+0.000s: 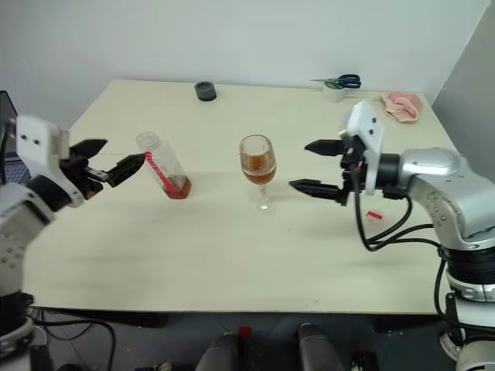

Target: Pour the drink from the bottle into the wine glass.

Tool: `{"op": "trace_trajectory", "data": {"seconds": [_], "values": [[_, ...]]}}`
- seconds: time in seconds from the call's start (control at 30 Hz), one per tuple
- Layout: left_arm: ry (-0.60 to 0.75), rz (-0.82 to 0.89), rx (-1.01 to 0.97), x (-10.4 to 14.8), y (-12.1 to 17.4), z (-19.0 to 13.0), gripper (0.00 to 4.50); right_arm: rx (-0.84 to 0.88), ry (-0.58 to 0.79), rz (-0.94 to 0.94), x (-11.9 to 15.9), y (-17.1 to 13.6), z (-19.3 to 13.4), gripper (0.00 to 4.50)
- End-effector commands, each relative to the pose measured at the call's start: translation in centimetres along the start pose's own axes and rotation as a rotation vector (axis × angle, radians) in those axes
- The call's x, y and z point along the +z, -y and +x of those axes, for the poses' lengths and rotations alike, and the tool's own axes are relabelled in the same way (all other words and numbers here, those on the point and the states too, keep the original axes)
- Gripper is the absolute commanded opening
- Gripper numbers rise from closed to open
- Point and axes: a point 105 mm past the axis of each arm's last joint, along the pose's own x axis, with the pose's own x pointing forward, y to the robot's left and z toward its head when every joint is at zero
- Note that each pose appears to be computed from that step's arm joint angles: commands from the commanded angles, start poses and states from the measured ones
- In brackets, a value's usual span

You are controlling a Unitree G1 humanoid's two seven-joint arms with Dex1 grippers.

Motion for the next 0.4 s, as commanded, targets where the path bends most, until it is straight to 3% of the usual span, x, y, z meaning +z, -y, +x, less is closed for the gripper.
{"op": "trace_trajectory", "data": {"seconds": [0.03, 0.17, 0.4], "values": [[0.017, 0.013, -0.299, 1.6, 3.4, -0.7, 4.48, 0.003, 0.001, -0.016, 0.3, 0.7, -1.5, 4.5], [-0.032, 0.032, -0.38, 0.9, 3.4, -1.0, 4.48, 0.028, 0.007, -0.004, 0.4, 0.7, -2.1, 4.5], [-0.003, 0.016, -0.435, 2.0, 3.0, -1.2, 4.48, 0.079, 0.051, 0.011, 1.1, 0.0, -1.9, 4.5]]}}
